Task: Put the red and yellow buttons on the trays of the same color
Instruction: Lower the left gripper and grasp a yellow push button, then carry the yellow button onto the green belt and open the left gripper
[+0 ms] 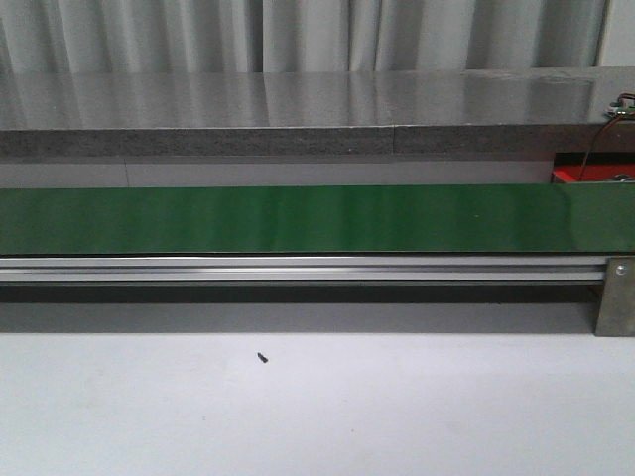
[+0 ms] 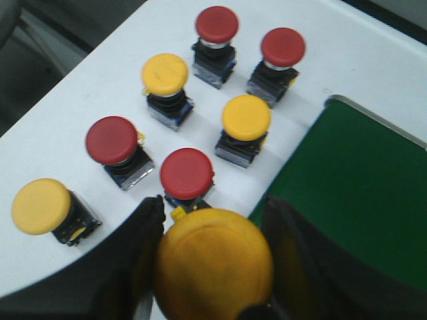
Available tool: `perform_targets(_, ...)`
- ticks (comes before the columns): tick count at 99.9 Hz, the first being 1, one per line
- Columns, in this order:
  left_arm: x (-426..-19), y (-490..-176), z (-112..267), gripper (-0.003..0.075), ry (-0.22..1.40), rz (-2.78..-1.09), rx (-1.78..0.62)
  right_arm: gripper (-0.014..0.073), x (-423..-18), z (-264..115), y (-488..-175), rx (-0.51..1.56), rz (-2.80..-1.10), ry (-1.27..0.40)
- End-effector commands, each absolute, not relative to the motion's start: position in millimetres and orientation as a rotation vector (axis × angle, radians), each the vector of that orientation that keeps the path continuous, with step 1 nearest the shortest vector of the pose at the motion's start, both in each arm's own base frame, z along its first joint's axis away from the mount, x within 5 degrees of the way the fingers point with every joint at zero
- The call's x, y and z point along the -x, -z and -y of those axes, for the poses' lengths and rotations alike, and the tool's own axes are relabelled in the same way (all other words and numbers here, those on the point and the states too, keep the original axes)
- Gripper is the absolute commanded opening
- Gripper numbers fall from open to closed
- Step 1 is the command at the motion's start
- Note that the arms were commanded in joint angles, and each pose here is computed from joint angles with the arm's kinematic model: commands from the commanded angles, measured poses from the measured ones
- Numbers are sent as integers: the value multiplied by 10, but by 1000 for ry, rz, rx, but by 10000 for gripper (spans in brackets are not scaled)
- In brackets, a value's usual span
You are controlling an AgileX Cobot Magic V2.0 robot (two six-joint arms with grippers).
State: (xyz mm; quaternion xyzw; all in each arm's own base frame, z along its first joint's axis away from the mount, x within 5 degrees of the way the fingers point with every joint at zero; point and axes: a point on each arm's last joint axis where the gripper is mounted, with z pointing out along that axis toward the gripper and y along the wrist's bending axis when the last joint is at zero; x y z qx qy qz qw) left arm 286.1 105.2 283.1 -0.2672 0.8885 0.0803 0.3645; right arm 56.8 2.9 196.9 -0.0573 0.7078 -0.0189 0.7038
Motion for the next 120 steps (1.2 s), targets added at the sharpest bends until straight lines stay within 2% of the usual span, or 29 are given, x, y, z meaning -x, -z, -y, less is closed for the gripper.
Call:
perform_targets(1, -2939, -3138, -906, 91, -181, -2196, 585, -85, -545, -33, -2108, 128, -1465, 42)
perform_targets(23, -3177, -3294, -699, 92, -151, -2209, 500, -85, -545, -33, -2108, 128, -1465, 42)
perform_targets(42, -3339, -3280, -593, 91, -142, -2237, 447, -85, -545, -33, -2108, 128, -1465, 42)
perform_targets(96, -3662, -2729, -519, 102, -84, -2383, 463, -85, -545, -33, -2108, 128, -1465, 42)
perform_targets(106, -3689, -2668, -492, 184, -51, -2409, 434, -85, -545, -33, -2108, 128, -1465, 42)
perform_targets(113, -3704, -2634, -470, 312, -25, -2424, 410, -85, -545, -33, -2108, 128, -1465, 42)
perform_targets(120, -3707, -2634, -453, 477, -1, -2425, 405, -85, -545, -33, -2108, 128, -1465, 42)
